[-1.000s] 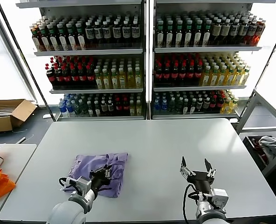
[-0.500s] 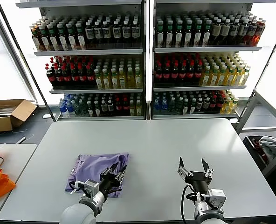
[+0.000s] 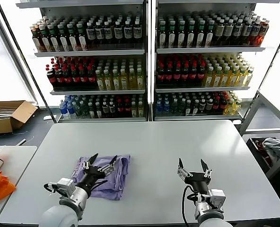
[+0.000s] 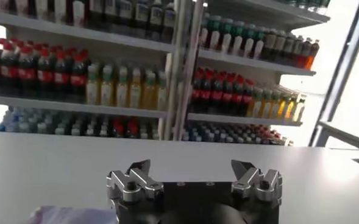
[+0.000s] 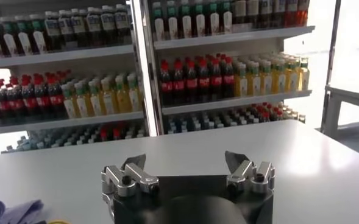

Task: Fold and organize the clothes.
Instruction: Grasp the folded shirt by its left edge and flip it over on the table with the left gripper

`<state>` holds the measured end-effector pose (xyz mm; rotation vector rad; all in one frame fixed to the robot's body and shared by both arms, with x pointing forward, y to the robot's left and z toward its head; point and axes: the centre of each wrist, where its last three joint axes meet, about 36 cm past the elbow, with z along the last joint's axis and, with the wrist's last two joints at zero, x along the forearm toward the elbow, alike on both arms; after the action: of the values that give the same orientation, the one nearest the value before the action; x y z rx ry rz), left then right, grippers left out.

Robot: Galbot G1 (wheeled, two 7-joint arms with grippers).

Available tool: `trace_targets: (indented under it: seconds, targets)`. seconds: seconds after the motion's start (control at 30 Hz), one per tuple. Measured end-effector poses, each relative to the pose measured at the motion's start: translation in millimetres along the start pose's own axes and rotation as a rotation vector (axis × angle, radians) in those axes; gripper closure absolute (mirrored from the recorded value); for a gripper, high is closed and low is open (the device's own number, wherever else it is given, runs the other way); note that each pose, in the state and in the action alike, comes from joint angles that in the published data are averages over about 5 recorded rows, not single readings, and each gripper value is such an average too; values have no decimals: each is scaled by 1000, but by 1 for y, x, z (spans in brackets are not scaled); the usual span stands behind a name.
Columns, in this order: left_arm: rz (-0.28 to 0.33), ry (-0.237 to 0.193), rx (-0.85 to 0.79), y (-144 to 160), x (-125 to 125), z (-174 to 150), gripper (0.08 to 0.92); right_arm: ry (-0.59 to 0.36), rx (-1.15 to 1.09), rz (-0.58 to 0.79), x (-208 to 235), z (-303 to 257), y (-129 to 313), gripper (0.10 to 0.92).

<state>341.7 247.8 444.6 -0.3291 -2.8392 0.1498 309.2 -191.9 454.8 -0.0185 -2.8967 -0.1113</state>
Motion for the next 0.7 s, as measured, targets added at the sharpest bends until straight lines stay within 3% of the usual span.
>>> trace_targets:
  seconds: [0.17, 0.33, 0.7]
  targets:
    - [-136, 13, -91, 34, 7, 9, 177, 6, 3, -9, -6, 2, -2, 200]
    - [-220, 47, -156, 57, 8, 18, 176, 13, 5, -12, -8, 4, -5, 200]
    - [-252, 135, -151, 77, 9, 32, 177, 16, 3, -2, -10, 5, -9, 200]
